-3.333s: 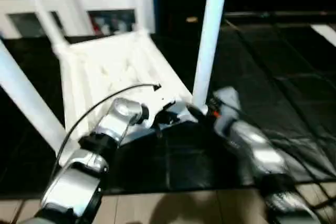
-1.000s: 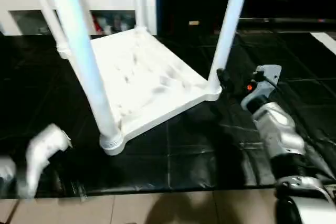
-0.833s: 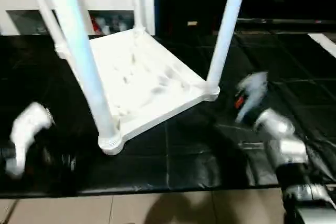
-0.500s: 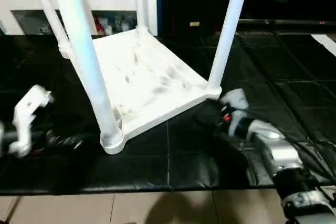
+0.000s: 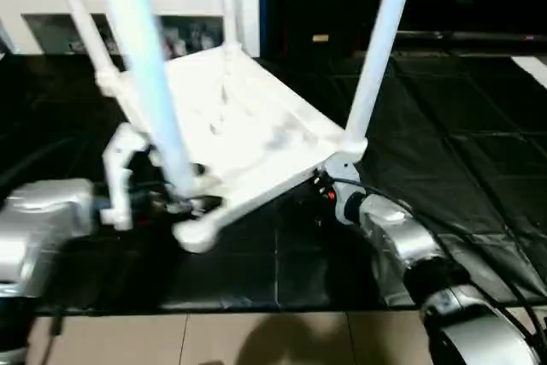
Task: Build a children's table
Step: Rotate table base
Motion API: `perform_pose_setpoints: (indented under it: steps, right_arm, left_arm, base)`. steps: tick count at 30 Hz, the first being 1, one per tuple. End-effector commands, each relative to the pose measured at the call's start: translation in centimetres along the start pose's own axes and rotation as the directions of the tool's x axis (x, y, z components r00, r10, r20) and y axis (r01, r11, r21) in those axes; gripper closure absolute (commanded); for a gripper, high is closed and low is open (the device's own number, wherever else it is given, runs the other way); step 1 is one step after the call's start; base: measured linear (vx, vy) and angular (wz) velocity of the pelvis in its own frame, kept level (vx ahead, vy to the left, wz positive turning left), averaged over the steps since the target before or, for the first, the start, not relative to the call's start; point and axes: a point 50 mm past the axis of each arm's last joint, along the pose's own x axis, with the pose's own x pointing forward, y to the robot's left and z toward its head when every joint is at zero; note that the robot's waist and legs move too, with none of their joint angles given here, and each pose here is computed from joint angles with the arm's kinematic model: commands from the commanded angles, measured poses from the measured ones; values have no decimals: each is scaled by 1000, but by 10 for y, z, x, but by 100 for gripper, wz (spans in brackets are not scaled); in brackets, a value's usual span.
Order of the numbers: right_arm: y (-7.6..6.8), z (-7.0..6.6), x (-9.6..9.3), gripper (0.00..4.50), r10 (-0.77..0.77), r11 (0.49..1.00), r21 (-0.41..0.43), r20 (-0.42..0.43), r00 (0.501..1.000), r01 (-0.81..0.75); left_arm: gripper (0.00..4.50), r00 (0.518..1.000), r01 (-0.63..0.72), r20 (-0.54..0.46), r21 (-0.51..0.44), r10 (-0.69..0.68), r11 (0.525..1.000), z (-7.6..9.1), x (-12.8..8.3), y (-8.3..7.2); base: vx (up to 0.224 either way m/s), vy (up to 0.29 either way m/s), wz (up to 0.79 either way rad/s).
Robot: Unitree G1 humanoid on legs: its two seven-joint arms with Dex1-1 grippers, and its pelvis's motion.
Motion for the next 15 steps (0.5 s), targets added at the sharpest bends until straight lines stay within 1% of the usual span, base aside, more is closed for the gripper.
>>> perform_pose_setpoints:
  steps: [1, 2, 4, 6, 7, 8, 9, 10, 13, 15]
  right_arm:
    - [2, 9, 6, 0, -8, 1000, -15, 26, 1000, 8]
    - [2, 9, 6, 0, -8, 1000, -15, 26, 1000, 8]
    - [5, 13, 11, 0, -20, 1000, -13, 32, 999, 20]
    - [7, 15, 14, 0, -24, 1000, -13, 36, 999, 25]
    - [7, 15, 14, 0, -24, 1000, -14, 36, 999, 25]
    - [9, 16, 17, 0, -26, 999, -19, 37, 999, 27]
    - [10, 16, 17, 0, -27, 999, -20, 38, 999, 28]
    - [11, 17, 19, 0, -29, 999, -23, 39, 999, 30]
    - [15, 18, 22, 0, -25, 999, -23, 47, 999, 26]
    - [15, 18, 22, 0, -23, 999, -24, 48, 999, 24]
  left_arm:
    - [6, 992, 124, 35, 15, -124, 992, 7, 25, -17]
    - [6, 992, 124, 35, 15, -124, 992, 7, 25, -17]
    - [6, 980, 178, 89, 17, -179, 984, 11, 47, -27]
    - [6, 975, 185, 121, 28, -187, 982, 16, 61, -30]
    - [6, 975, 185, 122, 29, -187, 982, 16, 62, -30]
    - [6, 972, 185, 138, 51, -190, 981, 20, 74, -33]
    - [6, 972, 181, 143, 57, -188, 982, 21, 78, -33]
    - [6, 970, 173, 162, 62, -181, 983, 24, 88, -33]
    - [6, 964, 178, 186, 77, -189, 981, 30, 106, -38]
    - [6, 963, 180, 189, 81, -192, 980, 31, 109, -39]
  base:
    - [0, 0, 0]
    - [0, 0, 0]
    - [0, 0, 0]
    - [0, 0, 0]
    - [0, 0, 0]
    - [0, 0, 0]
    - [0, 0, 0]
    - [0, 0, 0]
    - [0, 0, 0]
    - [0, 0, 0]
